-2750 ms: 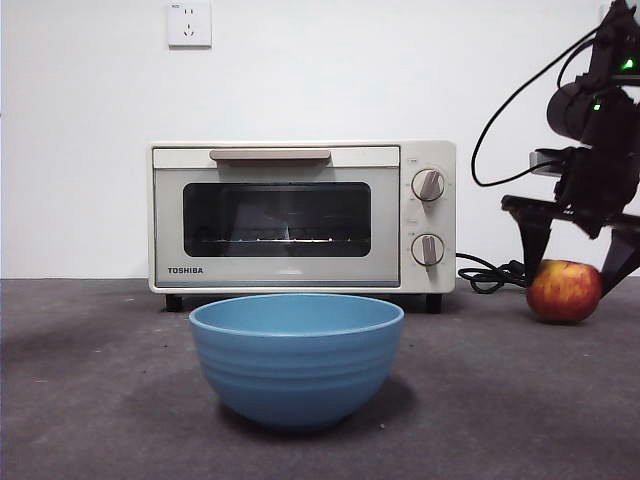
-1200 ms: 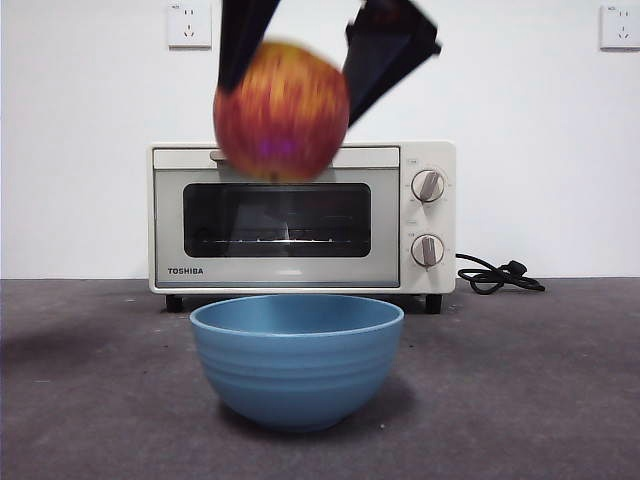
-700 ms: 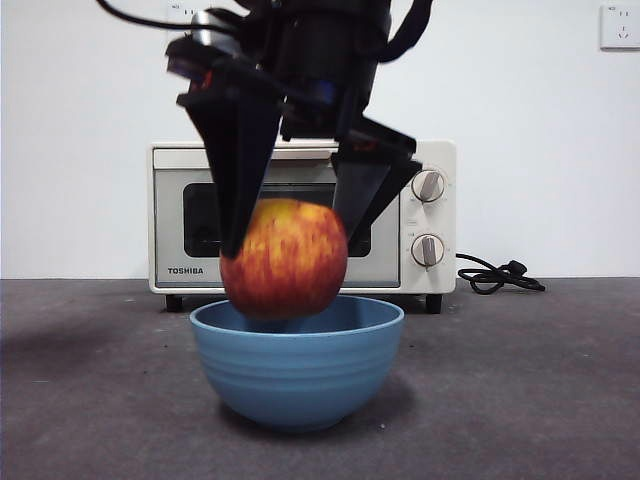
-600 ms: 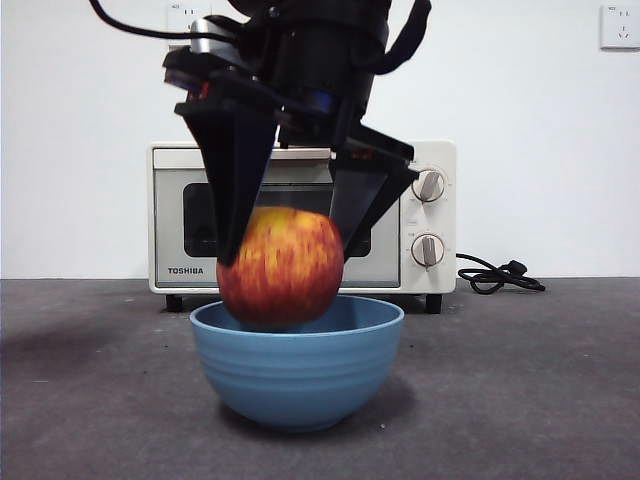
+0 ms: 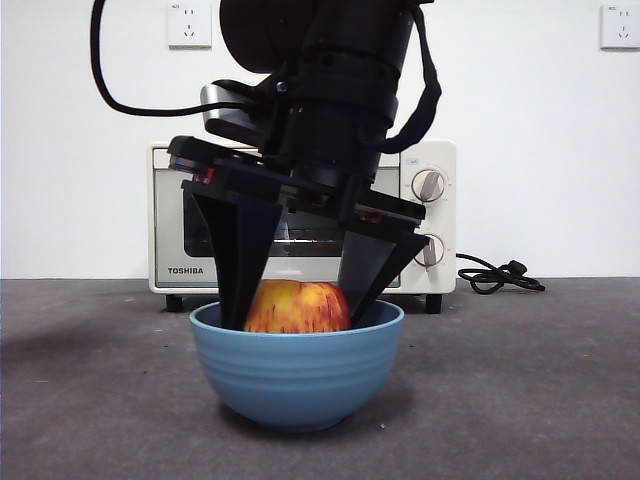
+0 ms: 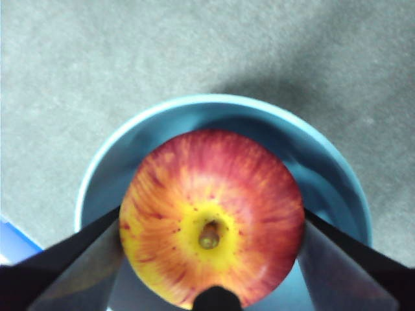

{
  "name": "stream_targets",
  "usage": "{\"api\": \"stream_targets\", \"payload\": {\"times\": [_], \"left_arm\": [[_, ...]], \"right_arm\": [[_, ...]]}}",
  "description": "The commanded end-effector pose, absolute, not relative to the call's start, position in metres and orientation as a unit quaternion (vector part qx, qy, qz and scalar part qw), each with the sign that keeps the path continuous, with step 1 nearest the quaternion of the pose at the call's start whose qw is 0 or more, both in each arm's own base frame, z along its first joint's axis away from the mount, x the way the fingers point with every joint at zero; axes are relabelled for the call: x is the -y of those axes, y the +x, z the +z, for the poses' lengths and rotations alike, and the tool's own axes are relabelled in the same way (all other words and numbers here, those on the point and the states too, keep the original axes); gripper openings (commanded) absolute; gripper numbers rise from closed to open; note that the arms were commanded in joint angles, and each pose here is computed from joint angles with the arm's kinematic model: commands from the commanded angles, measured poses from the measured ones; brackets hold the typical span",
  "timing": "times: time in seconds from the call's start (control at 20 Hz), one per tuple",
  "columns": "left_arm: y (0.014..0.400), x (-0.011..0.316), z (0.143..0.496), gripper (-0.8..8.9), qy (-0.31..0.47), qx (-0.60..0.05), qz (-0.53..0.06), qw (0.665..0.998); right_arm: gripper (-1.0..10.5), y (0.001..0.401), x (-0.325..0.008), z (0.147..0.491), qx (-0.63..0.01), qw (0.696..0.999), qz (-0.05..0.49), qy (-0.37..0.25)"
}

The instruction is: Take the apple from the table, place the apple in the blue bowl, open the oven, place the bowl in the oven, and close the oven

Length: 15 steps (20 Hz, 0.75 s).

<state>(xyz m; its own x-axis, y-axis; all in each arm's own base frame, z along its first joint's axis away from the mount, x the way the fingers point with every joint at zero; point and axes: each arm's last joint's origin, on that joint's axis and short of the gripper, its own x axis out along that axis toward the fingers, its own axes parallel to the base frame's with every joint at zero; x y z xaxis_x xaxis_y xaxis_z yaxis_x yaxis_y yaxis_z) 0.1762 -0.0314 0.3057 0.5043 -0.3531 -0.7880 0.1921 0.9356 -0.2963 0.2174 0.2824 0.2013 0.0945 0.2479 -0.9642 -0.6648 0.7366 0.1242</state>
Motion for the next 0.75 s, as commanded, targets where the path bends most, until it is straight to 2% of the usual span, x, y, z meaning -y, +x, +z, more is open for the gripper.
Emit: {"api": "stream_targets", "payload": {"times": [0.05,0.1,0.2,0.35,0.55,0.75], "left_arm": [[0.177,0.032,0.306,-0.04,-0.078,-0.468,-0.163,0.865],[0.177,0.032,0.306,-0.04,-0.078,-0.467,-0.163,0.866],[0.178,0.032,0.307,-0.04,-0.078,-0.461,-0.164,0.868],[0.181,0.034,0.31,-0.04,-0.086,-0.442,-0.183,0.874],[0.185,0.035,0.314,-0.05,-0.095,-0.417,-0.197,0.882],[0.194,0.037,0.321,-0.05,-0.113,-0.387,-0.219,0.888]], "right_arm": [[1.7,0.217,-0.282,0.198,-0.599,0.717,0.312,-0.174],[2.8,0.217,-0.282,0.198,-0.6,0.717,0.311,-0.172],[3.7,0.217,-0.282,0.197,-0.601,0.717,0.309,-0.172],[5.8,0.216,-0.281,0.198,-0.605,0.714,0.307,-0.174],[5.9,0.214,-0.279,0.21,-0.594,0.722,0.313,-0.168],[5.7,0.202,-0.263,0.254,-0.556,0.75,0.328,-0.141]]}}
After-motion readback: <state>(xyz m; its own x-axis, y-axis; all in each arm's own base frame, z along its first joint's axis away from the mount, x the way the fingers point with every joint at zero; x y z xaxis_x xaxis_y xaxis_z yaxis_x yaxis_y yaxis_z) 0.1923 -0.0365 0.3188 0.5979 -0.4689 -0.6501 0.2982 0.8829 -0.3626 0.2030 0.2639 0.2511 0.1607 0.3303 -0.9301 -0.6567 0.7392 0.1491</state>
